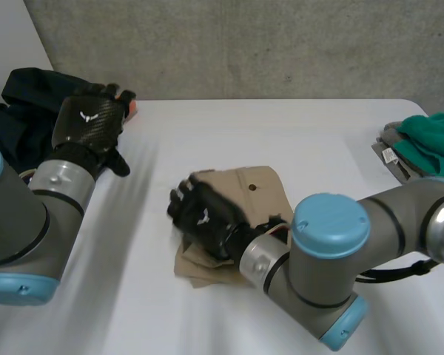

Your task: Fold the laundry.

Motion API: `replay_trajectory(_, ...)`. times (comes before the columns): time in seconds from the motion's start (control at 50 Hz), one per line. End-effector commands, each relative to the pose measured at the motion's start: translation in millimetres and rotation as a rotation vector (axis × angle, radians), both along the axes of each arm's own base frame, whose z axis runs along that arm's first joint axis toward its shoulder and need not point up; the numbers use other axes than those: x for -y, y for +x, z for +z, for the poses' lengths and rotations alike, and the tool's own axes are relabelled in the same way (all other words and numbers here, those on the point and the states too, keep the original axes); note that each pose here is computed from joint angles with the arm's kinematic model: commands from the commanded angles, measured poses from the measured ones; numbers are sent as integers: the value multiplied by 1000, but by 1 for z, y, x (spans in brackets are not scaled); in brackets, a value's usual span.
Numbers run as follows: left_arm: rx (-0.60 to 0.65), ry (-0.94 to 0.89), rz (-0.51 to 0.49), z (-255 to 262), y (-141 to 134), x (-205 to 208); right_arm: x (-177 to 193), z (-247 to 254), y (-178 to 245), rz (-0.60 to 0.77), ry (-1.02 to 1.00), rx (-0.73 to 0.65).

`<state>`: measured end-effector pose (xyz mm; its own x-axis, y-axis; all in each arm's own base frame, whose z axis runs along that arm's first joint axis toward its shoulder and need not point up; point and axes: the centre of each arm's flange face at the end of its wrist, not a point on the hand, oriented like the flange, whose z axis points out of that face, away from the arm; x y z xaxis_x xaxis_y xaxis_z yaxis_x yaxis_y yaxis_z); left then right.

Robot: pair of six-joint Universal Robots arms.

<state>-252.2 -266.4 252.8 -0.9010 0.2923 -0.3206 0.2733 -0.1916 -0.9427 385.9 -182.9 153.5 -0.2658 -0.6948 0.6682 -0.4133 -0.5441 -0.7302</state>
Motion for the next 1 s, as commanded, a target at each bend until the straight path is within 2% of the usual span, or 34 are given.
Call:
replay_trajectory(0.02,-105,-50,-66,24,-24,2,17,78,-42,-200,366,433)
replay_trajectory(0.06,-146,-34,-115,23,-41,-1,30,94,-63,-271,465,561)
replay_trajectory(0.12,-187,-12,-176,22,-60,-8,50,102,-94,-387,515,614)
replay_trajectory(0.22,-178,121,-300,-12,-101,-36,69,83,-117,-532,601,534)
replay_trajectory(0.36,-76,264,-340,-76,-128,-55,92,48,-110,-629,677,401)
replay_trajectory(0.48,15,286,-243,-99,-123,-50,103,34,-101,-623,652,319)
replay_trajectory(0.58,205,246,-158,-109,-108,-41,89,26,-76,-544,627,260)
replay_trajectory(0.66,311,250,-134,-120,-97,-36,85,9,-63,-516,632,203)
replay_trajectory(0.86,308,280,-141,-127,-94,-38,97,-25,-64,-582,542,66)
replay_trajectory(0.94,291,278,-161,-125,-96,-37,96,-20,-62,-574,492,40)
replay_trajectory(1.0,275,265,-205,-118,-100,-38,96,0,-63,-571,463,76)
